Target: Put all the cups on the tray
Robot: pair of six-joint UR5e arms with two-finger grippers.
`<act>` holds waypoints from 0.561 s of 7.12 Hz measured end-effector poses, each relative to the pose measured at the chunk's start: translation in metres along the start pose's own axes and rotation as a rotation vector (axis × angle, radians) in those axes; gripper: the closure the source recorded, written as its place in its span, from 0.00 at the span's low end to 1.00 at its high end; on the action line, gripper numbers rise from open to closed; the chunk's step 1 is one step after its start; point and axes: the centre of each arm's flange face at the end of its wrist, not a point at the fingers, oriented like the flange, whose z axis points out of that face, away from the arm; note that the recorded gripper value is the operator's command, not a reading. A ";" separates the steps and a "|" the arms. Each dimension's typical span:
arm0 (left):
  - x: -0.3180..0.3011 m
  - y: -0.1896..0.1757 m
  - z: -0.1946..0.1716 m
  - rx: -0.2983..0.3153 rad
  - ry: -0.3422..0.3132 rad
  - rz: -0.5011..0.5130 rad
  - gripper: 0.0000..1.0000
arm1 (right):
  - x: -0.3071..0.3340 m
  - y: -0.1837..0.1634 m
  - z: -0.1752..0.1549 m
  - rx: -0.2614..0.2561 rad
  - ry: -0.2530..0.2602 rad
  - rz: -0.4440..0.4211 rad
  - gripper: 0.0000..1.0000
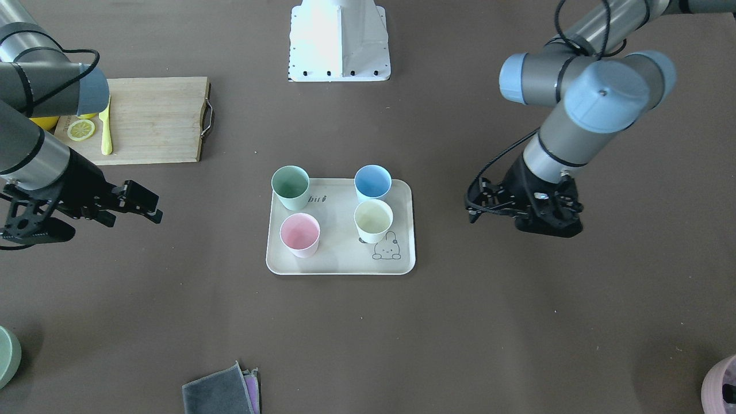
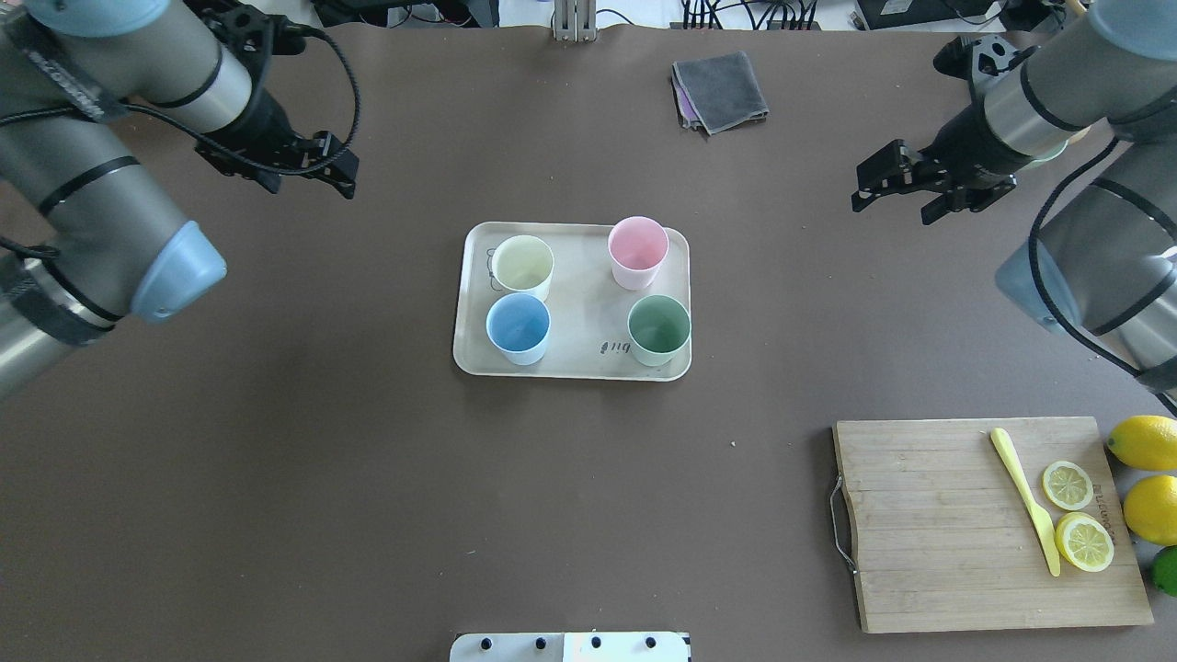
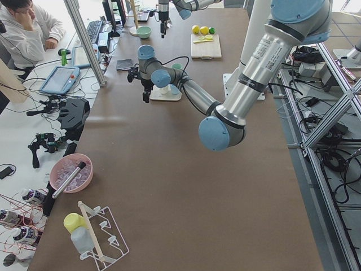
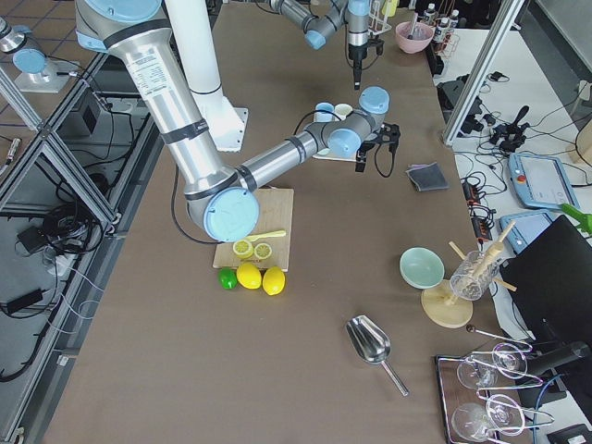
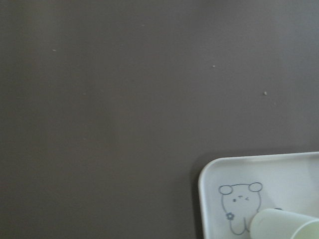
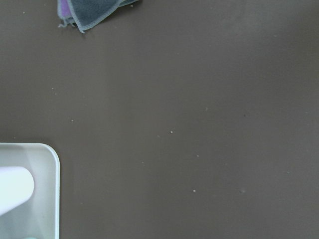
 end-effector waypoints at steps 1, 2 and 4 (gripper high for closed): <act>-0.054 0.022 -0.023 0.001 -0.039 0.036 0.02 | 0.043 0.006 -0.018 0.011 0.013 -0.028 0.00; -0.113 0.043 -0.045 0.006 -0.080 0.089 0.02 | 0.095 0.012 -0.036 0.020 0.032 -0.071 0.00; -0.222 0.075 -0.080 0.004 -0.156 0.189 0.02 | 0.193 0.034 -0.062 0.028 0.085 -0.148 0.00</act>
